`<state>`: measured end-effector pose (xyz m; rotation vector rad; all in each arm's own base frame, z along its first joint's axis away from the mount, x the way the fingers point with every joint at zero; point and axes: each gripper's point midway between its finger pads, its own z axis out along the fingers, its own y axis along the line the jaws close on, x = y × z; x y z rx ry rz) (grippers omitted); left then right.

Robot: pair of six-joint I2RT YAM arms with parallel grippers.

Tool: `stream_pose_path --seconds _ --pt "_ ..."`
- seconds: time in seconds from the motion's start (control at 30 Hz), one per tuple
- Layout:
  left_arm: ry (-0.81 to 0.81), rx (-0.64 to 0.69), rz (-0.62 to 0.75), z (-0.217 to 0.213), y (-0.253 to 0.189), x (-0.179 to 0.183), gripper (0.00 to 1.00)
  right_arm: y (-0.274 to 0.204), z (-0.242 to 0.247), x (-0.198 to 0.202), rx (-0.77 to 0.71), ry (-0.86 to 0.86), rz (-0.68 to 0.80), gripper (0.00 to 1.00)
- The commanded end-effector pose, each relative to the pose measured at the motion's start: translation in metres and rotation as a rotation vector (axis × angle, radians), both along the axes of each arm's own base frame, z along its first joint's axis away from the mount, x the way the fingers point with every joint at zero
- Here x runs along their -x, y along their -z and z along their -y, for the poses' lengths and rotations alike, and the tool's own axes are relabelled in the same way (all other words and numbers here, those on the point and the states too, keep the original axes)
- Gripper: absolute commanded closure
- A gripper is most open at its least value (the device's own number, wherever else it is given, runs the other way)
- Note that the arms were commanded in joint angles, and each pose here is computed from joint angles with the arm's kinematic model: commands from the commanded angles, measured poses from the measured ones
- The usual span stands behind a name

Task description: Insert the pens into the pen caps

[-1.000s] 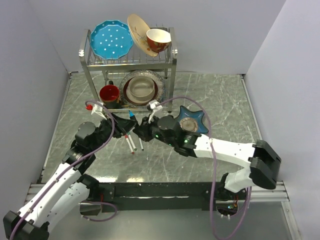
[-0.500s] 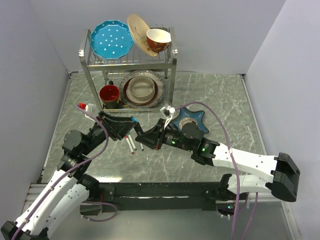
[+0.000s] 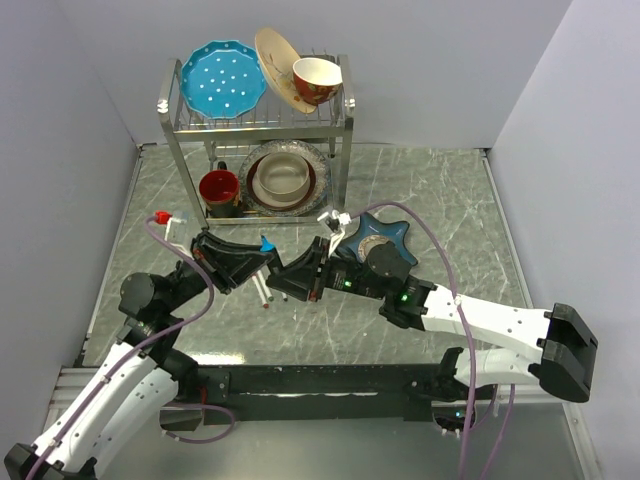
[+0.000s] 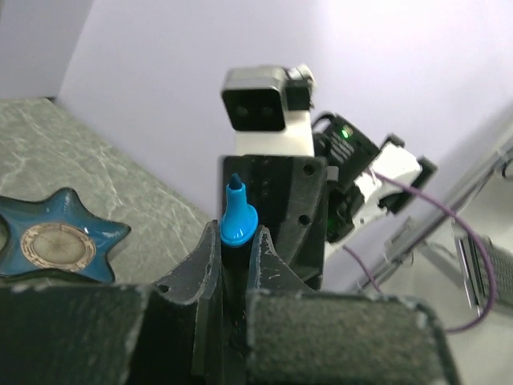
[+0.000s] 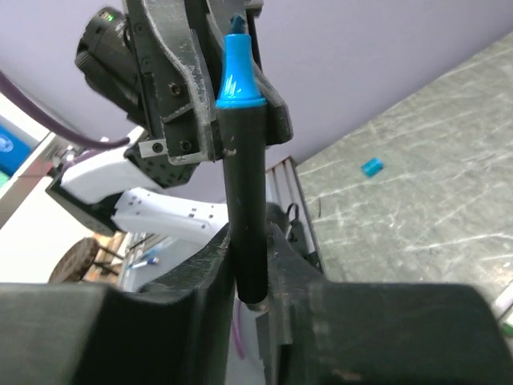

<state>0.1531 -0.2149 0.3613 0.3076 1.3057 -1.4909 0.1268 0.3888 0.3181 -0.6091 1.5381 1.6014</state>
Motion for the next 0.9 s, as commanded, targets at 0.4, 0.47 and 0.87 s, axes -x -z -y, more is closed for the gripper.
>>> stream_pose_path --seconds 0.4,0.47,0.87 --pt "0.12 -0.173 0.066 0.011 -0.003 0.018 0.99 -0.013 0.011 0.016 0.012 -0.141 0.069 0.58" --pt "0.13 -0.18 0.048 0.013 -0.001 0.017 0.99 -0.013 0.012 0.016 0.012 -0.139 0.074 0.58" --pt "0.122 -0.229 -0.01 0.015 0.011 0.01 0.99 -0.013 0.017 0.013 0.011 -0.109 0.092 0.72"
